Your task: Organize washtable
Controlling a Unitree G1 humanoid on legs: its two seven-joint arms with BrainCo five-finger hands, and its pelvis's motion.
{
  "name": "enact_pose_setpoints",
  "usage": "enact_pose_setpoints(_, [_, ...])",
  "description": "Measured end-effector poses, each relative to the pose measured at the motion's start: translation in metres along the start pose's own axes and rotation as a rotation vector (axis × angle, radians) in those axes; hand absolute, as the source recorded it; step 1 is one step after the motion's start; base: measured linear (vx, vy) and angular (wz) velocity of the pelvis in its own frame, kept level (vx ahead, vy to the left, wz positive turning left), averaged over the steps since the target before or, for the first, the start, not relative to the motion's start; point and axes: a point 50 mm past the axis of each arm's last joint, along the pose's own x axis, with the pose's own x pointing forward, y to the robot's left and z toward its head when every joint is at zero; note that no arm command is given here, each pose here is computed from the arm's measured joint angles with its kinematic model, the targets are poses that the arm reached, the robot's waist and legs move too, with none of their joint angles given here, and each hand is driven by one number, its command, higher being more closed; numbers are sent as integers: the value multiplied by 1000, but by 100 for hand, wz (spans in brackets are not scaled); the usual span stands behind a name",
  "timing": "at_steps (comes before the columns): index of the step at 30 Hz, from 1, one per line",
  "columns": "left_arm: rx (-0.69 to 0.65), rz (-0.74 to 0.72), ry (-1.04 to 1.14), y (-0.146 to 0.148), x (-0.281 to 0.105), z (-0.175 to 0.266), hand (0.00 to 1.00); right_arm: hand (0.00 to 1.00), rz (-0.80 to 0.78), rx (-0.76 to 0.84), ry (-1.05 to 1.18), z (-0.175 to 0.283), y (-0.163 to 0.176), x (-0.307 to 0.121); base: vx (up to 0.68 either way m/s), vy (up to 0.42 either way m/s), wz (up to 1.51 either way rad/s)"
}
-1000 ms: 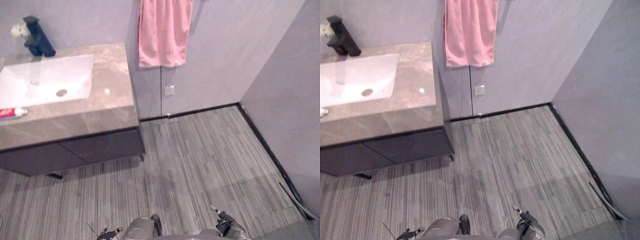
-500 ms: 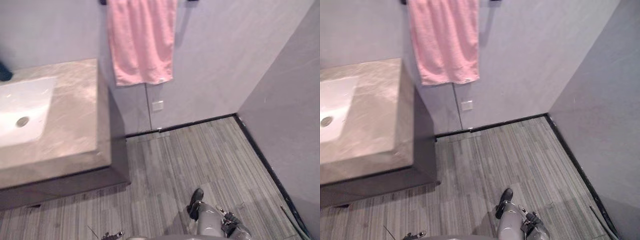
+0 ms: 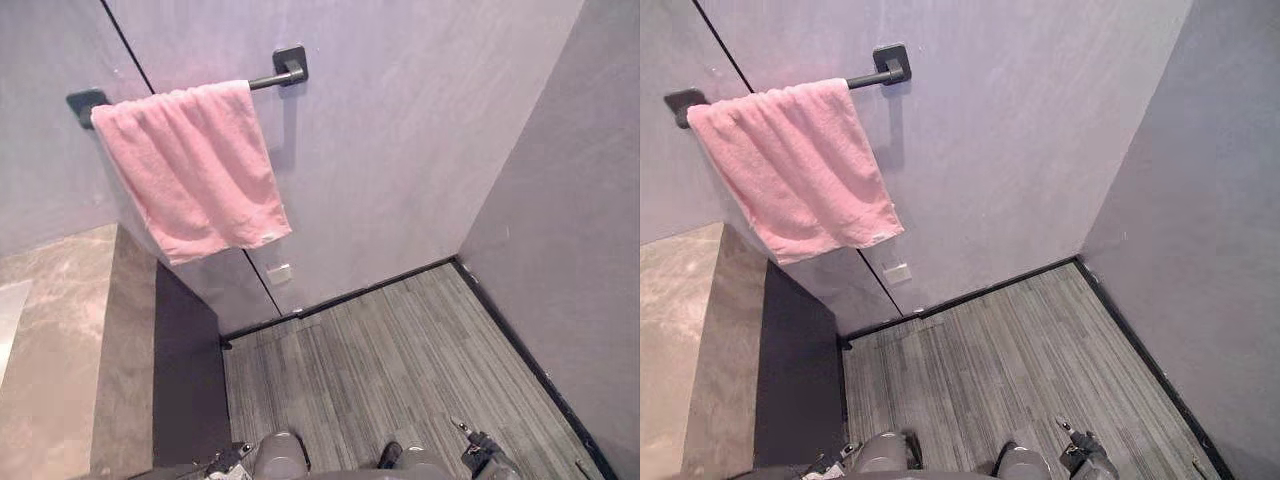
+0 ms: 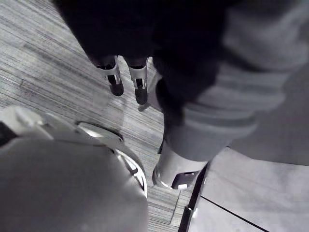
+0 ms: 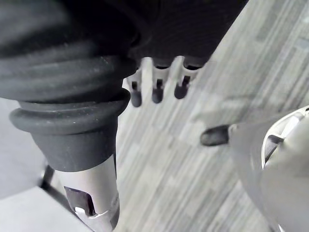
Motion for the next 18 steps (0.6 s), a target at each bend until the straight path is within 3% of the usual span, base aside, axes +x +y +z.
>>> enact_pose_setpoints(7, [10,27,-13,10,0,4,0,0,19,-34,55,-22,4,-4,414,271,-17])
enact_pose_setpoints(12, [78,-7,-19,1,1,7,0,0,5,-13,48,-24,1,-4,373,251,7])
enact_pose_setpoints(18, [140,-55,-166,-8,0,40,0,0,48,-19,5,-16,14,-4,210,10,36])
